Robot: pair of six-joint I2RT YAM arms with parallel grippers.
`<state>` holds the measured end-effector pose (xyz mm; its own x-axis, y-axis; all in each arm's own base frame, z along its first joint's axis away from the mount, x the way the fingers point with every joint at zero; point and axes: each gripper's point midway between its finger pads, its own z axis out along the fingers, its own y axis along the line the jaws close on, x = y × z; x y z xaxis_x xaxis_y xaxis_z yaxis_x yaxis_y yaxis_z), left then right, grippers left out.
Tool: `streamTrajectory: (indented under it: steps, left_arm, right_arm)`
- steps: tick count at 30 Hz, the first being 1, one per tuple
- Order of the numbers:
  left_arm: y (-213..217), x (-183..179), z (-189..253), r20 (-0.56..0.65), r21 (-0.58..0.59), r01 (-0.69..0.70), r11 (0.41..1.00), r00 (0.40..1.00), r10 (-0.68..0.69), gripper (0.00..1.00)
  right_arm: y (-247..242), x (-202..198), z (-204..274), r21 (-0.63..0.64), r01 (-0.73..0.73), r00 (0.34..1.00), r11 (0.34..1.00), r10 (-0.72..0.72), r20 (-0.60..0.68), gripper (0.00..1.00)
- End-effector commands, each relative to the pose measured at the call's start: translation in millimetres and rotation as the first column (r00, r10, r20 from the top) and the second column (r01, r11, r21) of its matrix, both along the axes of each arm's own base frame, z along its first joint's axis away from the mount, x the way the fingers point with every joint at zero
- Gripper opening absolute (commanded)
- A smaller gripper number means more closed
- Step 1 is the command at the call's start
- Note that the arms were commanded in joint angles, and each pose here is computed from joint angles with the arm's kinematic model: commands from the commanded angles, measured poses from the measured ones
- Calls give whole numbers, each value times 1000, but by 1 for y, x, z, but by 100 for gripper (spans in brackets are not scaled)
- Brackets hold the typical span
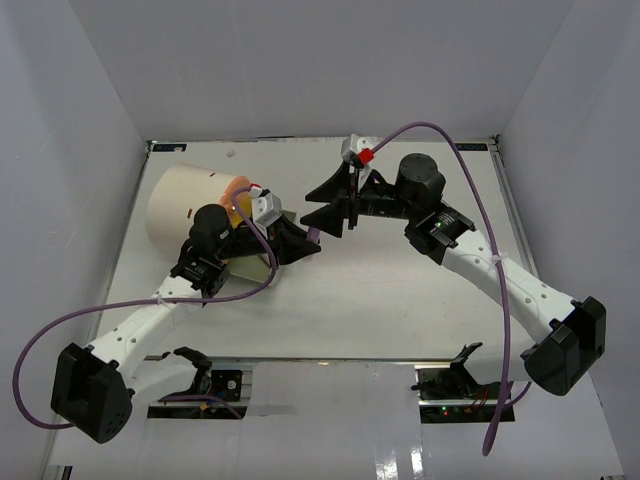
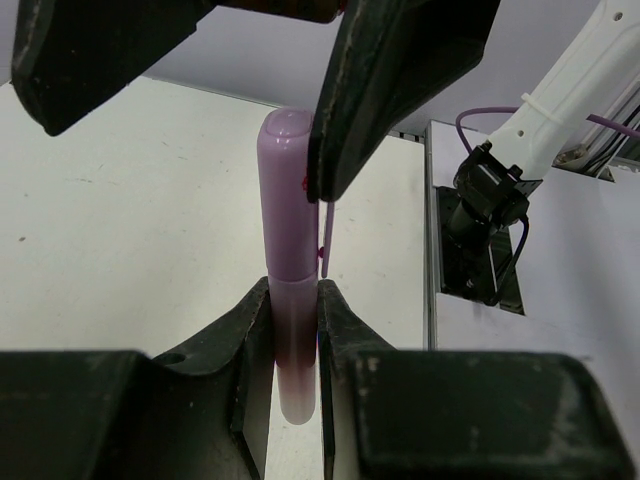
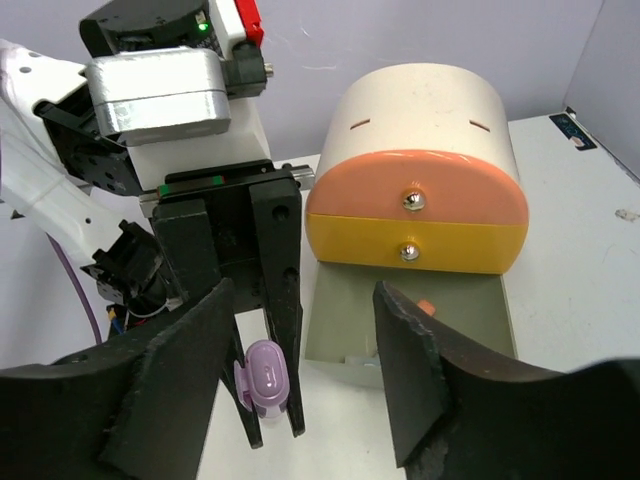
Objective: Sort the stationery into containers
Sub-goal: Close the pen cap on the pen.
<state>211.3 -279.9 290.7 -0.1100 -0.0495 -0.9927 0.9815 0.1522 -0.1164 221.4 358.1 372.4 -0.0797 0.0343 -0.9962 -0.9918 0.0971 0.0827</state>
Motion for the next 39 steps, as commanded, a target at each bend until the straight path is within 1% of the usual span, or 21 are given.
streamTrajectory:
  steps: [1, 2, 4, 5, 10, 13, 19, 20, 22, 27, 36, 39]
  left_arm:
    - [-1, -3, 14, 34, -23, 25, 999, 999, -25, 0]
    - [-1, -3, 14, 32, -24, 26, 999, 999, -25, 0]
    - [-1, -4, 15, 35, -27, 26, 999, 999, -25, 0]
    - [-1, -4, 15, 39, -30, 26, 999, 999, -25, 0]
    - [-1, -5, 15, 31, -35, 33, 999, 999, -32, 0]
    - [-2, -6, 16, 29, -38, 36, 999, 999, -35, 0]
    - [-1, -6, 16, 25, -44, 39, 998, 999, -38, 0]
    - [-1, -6, 17, 29, -49, 39, 998, 999, -38, 0]
    - [0, -6, 19, 28, -59, 38, 998, 999, -36, 0]
    - [5, -6, 34, 61, -104, 34, 994, 998, -27, 0]
    - [4, 5, 57, 110, -132, 6, 991, 994, 9, 0]
    - [5, 8, 67, 127, -155, -13, 988, 991, 33, 0]
  right_arm:
    - [0, -6, 22, 67, -33, 998, 997, 30, 47, 62]
    - [0, -6, 22, 68, -34, 998, 997, 31, 46, 58]
    - [0, -7, 21, 68, -35, 999, 997, 32, 43, 57]
    - [0, -7, 21, 68, -37, 999, 997, 34, 43, 54]
    - [0, -8, 12, 58, -44, 999, 997, 42, 26, 50]
    - [1, -9, 5, 56, -48, 999, 997, 48, 16, 45]
    - [1, -11, -3, 55, -53, 999, 997, 54, -3, 28]
    - [1, -11, -6, 51, -55, 998, 997, 55, -9, 24]
    - [1, -13, -9, 46, -65, 998, 997, 66, -17, 18]
    - [2, -17, -24, 14, -85, 995, 996, 86, -55, 14]
    - [5, -27, -59, -81, -106, 988, 991, 96, -124, 13]
    - [6, -31, -64, -88, -110, 986, 990, 98, -137, 13]
